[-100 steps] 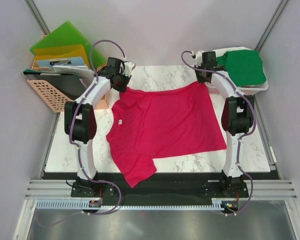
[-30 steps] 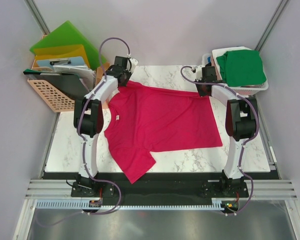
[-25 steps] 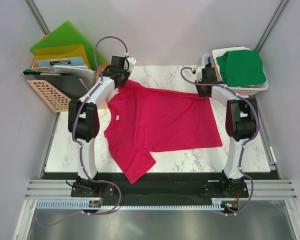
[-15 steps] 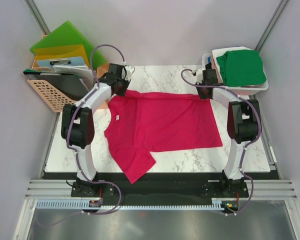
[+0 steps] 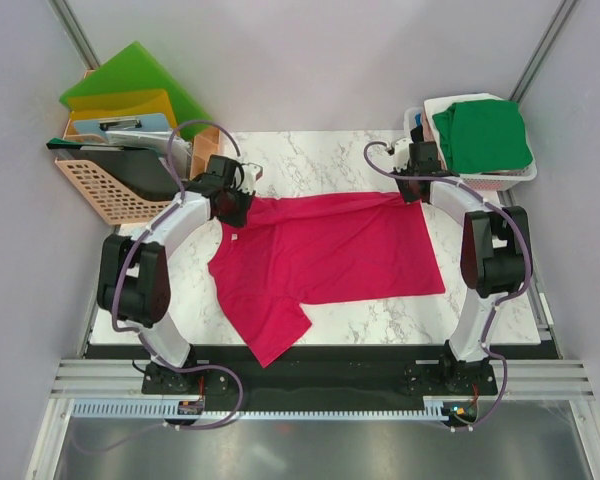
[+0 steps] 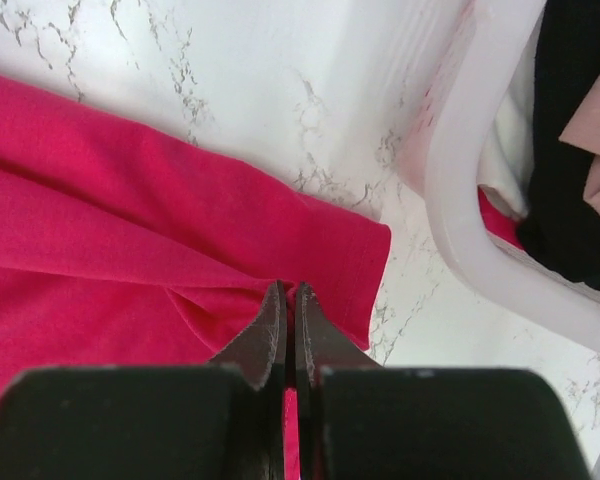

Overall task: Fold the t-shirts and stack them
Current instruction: Fold the flattened tshirt in 1/3 of the way

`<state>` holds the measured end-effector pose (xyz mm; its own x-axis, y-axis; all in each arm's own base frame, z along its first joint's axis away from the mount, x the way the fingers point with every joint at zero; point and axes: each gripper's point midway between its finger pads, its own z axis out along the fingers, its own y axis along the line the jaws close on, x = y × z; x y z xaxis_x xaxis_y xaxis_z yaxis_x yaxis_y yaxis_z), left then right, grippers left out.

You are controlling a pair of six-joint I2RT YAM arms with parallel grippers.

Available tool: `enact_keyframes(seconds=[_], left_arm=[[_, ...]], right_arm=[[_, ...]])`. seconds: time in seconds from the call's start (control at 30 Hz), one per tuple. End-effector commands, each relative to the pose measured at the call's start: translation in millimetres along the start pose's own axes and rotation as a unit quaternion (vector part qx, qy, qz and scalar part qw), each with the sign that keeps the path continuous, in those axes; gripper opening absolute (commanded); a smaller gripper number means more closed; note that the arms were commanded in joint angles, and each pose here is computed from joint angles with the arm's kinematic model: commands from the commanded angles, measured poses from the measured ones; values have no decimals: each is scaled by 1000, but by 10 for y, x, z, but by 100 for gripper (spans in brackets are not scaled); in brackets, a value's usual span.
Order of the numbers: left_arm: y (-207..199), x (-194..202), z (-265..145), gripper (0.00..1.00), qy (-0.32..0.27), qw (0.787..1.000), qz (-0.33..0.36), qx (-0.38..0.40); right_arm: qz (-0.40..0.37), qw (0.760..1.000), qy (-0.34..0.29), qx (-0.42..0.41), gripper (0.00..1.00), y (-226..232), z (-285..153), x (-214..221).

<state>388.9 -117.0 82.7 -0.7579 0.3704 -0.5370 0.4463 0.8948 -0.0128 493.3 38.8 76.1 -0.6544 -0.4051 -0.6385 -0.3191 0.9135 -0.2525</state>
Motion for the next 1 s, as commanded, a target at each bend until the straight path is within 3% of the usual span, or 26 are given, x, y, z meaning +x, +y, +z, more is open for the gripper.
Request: enact_keyframes(seconds=[0.0, 0.73, 0.77, 0.83, 0.87, 0.9, 0.97], left_arm=[[-56, -82, -235, 2, -33, 999, -13, 7], [41, 178, 300, 3, 40, 999, -10, 0], [46, 188, 311, 9, 43, 999, -11, -1], [64, 214, 329, 56, 47, 999, -14, -7], [76, 232, 338, 71, 50, 999, -14, -10], [77, 239, 345, 97, 51, 999, -15, -11], [74, 259, 352, 100, 53, 998, -15, -11]], right_arm=[[-3, 1000, -30, -3, 0, -13, -152, -160], [-16, 999, -6, -33, 0, 136, -201, 111], [-16, 999, -5, -33, 0, 131, -204, 119], [-16, 999, -6, -36, 0, 147, -206, 110], [-16, 999, -8, -36, 0, 146, -207, 99], [-14, 999, -7, -37, 0, 144, -207, 104], [-13, 999, -7, -38, 0, 154, -204, 98]])
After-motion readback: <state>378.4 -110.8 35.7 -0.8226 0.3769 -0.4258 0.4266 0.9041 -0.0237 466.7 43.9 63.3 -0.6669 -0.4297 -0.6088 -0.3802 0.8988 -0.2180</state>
